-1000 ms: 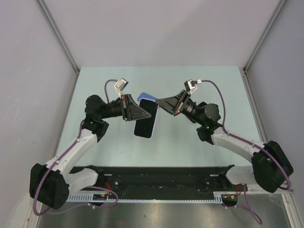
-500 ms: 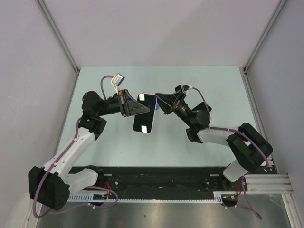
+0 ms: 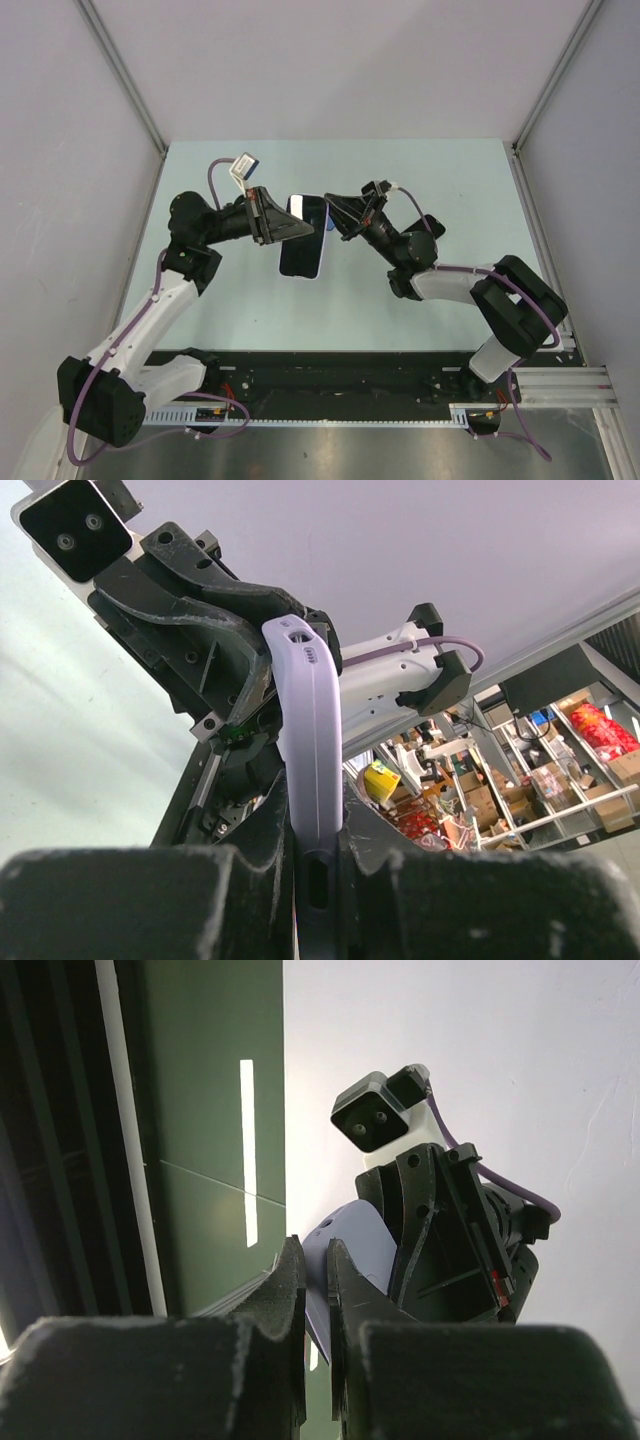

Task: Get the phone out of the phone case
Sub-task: Remove the phone case from the phone.

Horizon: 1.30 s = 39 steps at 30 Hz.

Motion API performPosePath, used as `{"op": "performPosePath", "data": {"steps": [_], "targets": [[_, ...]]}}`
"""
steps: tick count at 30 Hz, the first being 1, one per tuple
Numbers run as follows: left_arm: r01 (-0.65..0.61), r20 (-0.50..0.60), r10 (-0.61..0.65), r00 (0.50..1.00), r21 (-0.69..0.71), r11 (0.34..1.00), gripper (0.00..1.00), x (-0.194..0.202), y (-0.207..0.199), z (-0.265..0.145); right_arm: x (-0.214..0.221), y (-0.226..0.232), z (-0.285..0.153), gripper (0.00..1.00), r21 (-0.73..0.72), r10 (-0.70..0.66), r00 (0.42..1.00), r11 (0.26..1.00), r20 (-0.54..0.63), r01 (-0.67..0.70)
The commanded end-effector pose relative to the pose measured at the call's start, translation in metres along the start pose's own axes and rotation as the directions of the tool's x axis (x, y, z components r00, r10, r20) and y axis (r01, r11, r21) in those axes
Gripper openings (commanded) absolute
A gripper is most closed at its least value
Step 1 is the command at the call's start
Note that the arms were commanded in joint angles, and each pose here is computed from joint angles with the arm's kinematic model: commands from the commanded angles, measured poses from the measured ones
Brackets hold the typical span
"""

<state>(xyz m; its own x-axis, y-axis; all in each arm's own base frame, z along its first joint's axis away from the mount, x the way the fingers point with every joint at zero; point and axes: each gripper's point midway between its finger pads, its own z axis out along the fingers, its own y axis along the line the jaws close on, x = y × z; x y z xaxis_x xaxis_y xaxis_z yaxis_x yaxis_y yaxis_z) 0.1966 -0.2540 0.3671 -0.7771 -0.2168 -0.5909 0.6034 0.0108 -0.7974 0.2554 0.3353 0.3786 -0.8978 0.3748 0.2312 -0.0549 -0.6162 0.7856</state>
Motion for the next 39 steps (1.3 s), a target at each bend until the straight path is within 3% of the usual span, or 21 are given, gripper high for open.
{"op": "performPosePath", "data": {"steps": [1,3,4,5,7,12,22,33,39], "targets": [[-0.426,0.122,0.408,0.905,0.259,0.867,0.00,-0.016,-0.123,-0.013,0.020,-0.034,-0.013,0.00,0.053,-0.050,0.994,0.997,-0.102,0.056],[-0.434,0.130,0.414,0.901,0.262,0.862,0.00,-0.017,-0.127,-0.014,0.019,-0.047,-0.013,0.00,0.126,-0.087,0.991,0.987,-0.099,0.100],[-0.435,0.132,0.414,0.901,0.263,0.861,0.00,-0.018,-0.128,-0.014,0.023,-0.040,-0.011,0.00,0.127,-0.172,0.979,0.974,-0.113,0.186],[-0.438,0.135,0.417,0.899,0.263,0.859,0.00,-0.018,-0.130,-0.014,0.013,-0.066,-0.016,0.00,0.260,-0.194,0.977,0.942,-0.090,0.211],[-0.446,0.142,0.423,0.895,0.264,0.855,0.00,-0.019,-0.134,-0.015,0.005,-0.082,-0.025,0.00,0.388,-0.295,0.951,0.868,-0.096,0.309],[-0.452,0.163,0.422,0.892,0.266,0.852,0.00,-0.024,-0.140,-0.015,-0.011,-0.102,-0.048,0.00,0.550,-0.419,0.902,0.731,-0.105,0.403],[-0.436,0.185,0.396,0.900,0.308,0.846,0.00,-0.029,-0.148,-0.015,-0.010,-0.162,-0.090,0.00,0.716,-0.414,0.877,0.534,-0.243,0.450],[-0.466,0.202,0.422,0.884,0.311,0.828,0.00,-0.030,-0.162,-0.019,-0.012,-0.202,-0.105,0.00,0.764,-0.337,0.902,0.495,-0.270,0.414],[-0.470,0.204,0.425,0.882,0.296,0.832,0.00,-0.033,-0.160,-0.019,-0.005,-0.214,-0.123,0.22,0.774,-0.323,0.871,0.411,-0.370,0.481]]}}
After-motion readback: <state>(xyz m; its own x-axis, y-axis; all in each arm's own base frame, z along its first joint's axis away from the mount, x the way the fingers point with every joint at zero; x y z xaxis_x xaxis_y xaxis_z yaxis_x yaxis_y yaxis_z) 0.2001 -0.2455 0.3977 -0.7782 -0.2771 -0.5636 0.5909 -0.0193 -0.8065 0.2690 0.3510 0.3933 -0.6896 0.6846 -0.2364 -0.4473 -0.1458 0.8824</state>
